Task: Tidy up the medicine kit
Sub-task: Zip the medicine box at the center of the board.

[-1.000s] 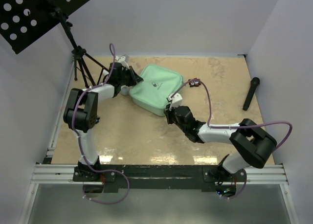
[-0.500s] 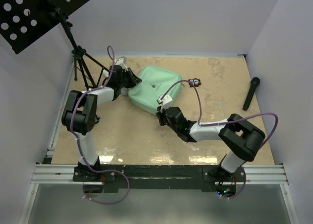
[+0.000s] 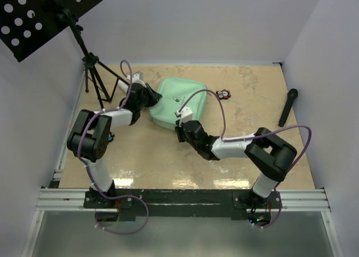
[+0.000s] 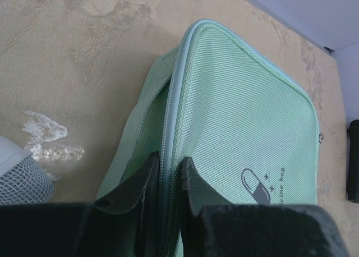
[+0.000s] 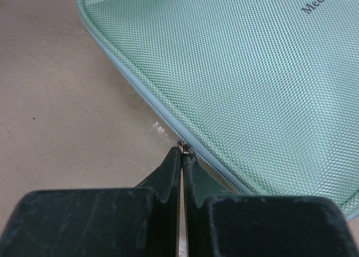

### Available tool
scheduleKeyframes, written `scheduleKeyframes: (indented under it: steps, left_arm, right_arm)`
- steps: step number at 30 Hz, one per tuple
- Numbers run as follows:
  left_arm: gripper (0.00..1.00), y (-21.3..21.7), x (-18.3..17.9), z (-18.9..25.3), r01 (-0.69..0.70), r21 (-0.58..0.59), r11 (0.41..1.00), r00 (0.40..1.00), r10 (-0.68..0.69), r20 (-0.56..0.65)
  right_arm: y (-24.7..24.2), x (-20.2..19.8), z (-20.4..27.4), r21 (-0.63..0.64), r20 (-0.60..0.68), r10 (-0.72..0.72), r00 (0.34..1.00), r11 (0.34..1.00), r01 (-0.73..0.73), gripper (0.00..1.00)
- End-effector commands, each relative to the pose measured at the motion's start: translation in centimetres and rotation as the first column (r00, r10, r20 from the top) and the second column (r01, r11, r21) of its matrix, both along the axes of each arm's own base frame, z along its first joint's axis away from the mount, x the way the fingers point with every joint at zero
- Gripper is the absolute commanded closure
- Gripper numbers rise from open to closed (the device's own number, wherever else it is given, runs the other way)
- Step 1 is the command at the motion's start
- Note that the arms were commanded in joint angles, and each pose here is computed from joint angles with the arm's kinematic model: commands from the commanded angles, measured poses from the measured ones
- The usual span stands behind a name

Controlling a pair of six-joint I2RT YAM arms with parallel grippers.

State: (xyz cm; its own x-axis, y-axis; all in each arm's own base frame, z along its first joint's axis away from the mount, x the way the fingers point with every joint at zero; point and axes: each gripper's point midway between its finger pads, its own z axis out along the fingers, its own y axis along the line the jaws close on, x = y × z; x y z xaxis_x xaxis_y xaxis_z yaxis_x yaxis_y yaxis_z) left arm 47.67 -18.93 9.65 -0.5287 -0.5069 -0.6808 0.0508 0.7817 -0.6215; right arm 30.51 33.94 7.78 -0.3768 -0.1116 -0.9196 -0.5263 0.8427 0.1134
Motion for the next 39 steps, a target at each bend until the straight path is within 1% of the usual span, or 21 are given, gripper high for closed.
scheduleKeyframes:
  steps: [1,6,9,15,19,21,22,25,27,30,33,35,39]
  left_arm:
    - [1.0,-3.0,-1.3,2.8,-0.014,-0.118,0.993,0.999,0.019,0.044]
    - [1.0,-5.4,-3.2,3.4,0.037,-0.161,0.986,0.998,-0.03,0.049]
    - [1.0,-7.6,-4.6,3.7,0.083,-0.182,0.98,0.996,-0.074,0.053]
    - [1.0,-10.6,-5.9,3.8,0.145,-0.196,0.97,0.989,-0.136,0.057]
    - [1.0,-10.9,-5.9,4.0,0.149,-0.187,0.971,0.988,-0.139,0.064]
    - [1.0,-10.3,-5.5,4.3,0.134,-0.161,0.978,0.99,-0.123,0.072]
    - [0.98,-9.9,-5.3,4.3,0.126,-0.148,0.981,0.991,-0.117,0.07]
    - [0.72,-8.2,-4.1,5.1,0.105,-0.127,0.986,0.992,-0.095,0.081]
    - [0.59,-7.0,-3.5,5.4,0.088,-0.121,0.989,0.994,-0.078,0.078]
    - [0.45,-5.2,-2.7,6.2,0.07,-0.11,0.991,0.994,-0.06,0.09]
    - [0.39,-3.6,-2.0,7.2,0.057,-0.092,0.994,0.993,-0.047,0.11]
    - [0.37,-2.7,-1.4,7.1,0.061,-0.086,0.994,0.993,-0.052,0.108]
    - [0.33,-1.7,-0.6,6.4,0.071,-0.114,0.991,0.995,-0.062,0.077]
  right_arm:
    - [2.4,-0.6,3.9,0.104,0.048,0.027,0.999,0.994,-0.032,1.0]
    - [0.4,-0.5,3.4,0.086,0.042,-0.015,0.999,0.996,0.011,1.0]
    - [0.5,-0.9,3.5,0.098,0.036,0.005,0.999,0.995,-0.008,1.0]
    - [1.0,-1.1,3.4,0.11,0.028,0.029,0.999,0.993,-0.032,1.0]
    - [1.0,-1.2,3.5,0.11,0.028,0.029,0.999,0.993,-0.032,1.0]
    - [0.6,-1.5,3.7,0.108,0.031,0.032,0.999,0.993,-0.035,1.0]
    - [0.3,-1.5,3.9,0.106,0.037,0.026,0.999,0.994,-0.03,1.0]
    - [-0.3,-1.8,4.2,0.104,0.04,0.024,0.999,0.994,-0.028,1.0]
    - [-0.7,-2.2,4.3,0.104,0.038,0.027,0.999,0.994,-0.031,1.0]
    - [-1.2,-2.5,4.3,0.098,0.038,0.027,0.999,0.995,-0.03,1.0]
    - [-2.1,-2.7,4.6,0.088,0.043,0.013,0.999,0.996,-0.016,1.0]
    - [-2.7,-2.8,5.0,0.111,0.04,0.009,0.999,0.994,-0.013,1.0]
    - [-3.4,-2.7,5.6,0.158,0.007,-0.011,1.0,0.987,0.01,1.0]
